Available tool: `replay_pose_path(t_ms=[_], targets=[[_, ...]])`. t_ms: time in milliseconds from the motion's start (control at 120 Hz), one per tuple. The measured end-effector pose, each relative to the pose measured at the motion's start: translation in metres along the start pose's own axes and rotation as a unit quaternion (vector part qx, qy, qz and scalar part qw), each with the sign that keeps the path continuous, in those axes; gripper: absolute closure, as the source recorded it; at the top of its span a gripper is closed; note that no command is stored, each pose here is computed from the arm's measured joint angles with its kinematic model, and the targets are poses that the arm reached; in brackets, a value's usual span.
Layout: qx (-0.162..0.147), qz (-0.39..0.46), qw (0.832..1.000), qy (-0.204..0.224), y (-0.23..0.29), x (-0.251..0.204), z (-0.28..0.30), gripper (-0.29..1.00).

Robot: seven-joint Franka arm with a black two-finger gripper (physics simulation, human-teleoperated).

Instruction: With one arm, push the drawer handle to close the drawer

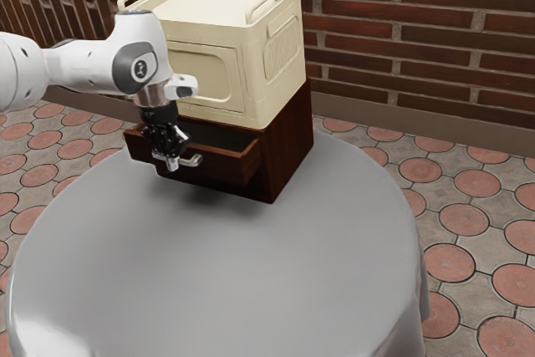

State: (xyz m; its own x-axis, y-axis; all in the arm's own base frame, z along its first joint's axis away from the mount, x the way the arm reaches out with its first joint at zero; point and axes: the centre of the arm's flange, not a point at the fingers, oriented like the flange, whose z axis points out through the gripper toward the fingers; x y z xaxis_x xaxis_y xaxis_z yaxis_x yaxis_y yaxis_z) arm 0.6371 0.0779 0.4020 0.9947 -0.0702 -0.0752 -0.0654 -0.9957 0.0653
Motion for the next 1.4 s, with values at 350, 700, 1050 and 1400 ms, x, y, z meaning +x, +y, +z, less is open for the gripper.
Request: replay_pose_path(t_ms=[350,700,1050,1400], targets=[[0.002,0.001,1.0,0.017,-0.001,0.009,-0.001,0.79],[0.006,-0.001,0.999,0.041,-0.005,0.019,-0.003,0.78],[-0.014,-0.022,0.998,0.059,-0.005,0.026,-0.002,0.79],[-0.013,-0.034,0.996,0.083,-0.008,0.033,0.0,0.79]])
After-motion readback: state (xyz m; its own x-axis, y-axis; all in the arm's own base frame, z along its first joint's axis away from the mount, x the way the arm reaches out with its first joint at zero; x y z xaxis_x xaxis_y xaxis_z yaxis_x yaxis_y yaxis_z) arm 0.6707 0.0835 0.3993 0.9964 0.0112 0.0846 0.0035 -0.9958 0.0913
